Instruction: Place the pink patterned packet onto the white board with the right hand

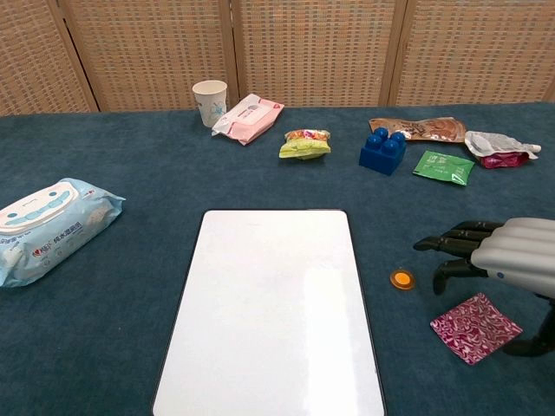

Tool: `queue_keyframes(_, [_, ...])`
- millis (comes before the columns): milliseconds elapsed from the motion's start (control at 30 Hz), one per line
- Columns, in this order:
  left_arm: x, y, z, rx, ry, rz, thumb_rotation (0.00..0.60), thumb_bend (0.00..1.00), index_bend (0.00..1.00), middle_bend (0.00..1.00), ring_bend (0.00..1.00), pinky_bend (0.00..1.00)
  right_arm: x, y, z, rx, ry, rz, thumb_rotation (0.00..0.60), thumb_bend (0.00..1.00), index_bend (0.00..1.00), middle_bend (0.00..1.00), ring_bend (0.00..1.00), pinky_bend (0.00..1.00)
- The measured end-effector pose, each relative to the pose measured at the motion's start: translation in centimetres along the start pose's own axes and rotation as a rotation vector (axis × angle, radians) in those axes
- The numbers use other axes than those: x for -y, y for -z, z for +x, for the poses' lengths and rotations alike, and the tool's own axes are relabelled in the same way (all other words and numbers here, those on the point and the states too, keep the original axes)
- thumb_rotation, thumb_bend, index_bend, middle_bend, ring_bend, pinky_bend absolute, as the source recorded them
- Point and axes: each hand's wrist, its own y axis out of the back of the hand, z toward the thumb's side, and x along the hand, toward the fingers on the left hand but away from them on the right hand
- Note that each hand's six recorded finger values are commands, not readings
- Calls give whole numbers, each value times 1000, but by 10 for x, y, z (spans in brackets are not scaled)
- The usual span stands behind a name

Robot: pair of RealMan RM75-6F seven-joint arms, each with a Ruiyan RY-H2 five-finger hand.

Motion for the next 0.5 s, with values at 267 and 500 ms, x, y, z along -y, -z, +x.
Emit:
queue_keyframes(267, [0,0,0,2,0,-5,582,0,0,0,0,0,6,-4,-1,-13,-5,39,600,260,264,0,0,0])
queue_keyframes(500, [0,1,0,0,0,-6,583,0,0,0,0,0,12,-3,-3,-6,-13,55,600,260,268,0,0,0])
